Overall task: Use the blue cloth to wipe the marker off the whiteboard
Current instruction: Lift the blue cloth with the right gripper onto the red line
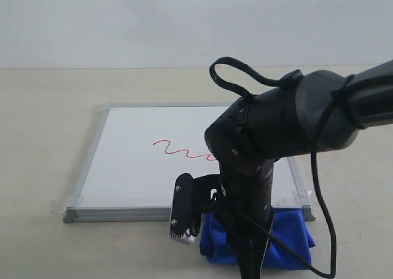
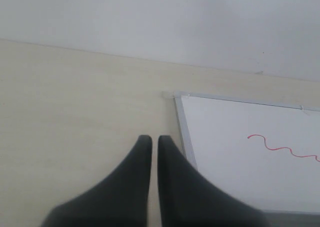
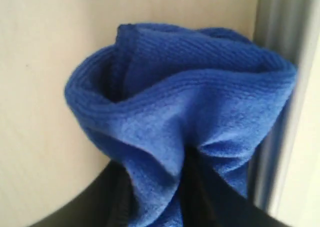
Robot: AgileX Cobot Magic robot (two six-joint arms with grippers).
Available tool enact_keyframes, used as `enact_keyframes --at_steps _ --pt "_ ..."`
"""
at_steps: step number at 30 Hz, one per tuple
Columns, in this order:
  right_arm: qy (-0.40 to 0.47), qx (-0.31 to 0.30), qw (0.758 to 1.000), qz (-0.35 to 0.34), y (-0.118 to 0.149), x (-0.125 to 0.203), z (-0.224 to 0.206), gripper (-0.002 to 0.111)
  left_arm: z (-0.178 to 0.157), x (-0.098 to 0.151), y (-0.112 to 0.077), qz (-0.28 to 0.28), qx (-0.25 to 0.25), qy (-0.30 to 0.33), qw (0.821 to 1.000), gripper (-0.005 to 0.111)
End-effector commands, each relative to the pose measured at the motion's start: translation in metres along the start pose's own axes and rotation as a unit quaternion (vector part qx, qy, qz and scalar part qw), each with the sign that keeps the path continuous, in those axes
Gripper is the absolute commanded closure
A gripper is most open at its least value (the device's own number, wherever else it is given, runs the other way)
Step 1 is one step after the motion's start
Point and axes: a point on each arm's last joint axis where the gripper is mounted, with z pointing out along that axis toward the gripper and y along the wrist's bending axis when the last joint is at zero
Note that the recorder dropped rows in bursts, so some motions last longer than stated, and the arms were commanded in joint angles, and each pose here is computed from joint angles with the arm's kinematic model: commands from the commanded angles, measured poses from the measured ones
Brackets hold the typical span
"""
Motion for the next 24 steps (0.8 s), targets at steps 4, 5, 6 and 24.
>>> enact_keyframes --at_steps 4,5,6,24 --pt "0.034 -0.025 0.999 0.012 0.004 0.005 0.004 0.108 0.0 0.001 0.0 0.004 -0.002 0.001 1.0 0.102" --pt "0.043 -0.031 0.999 0.012 0.005 0.007 0.003 0.108 0.0 0.001 0.0 0.004 -0.002 0.001 1.0 0.102" --pt "0.05 -0.035 0.998 0.013 0.006 0.008 0.002 0.108 0.0 0.001 0.0 0.004 -0.002 0.001 1.0 0.102" --pt "-0.172 0.219 0.951 0.132 -0.023 0.022 -0.112 0.108 0.0 0.001 0.0 0.004 -0.002 0.001 1.0 0.102"
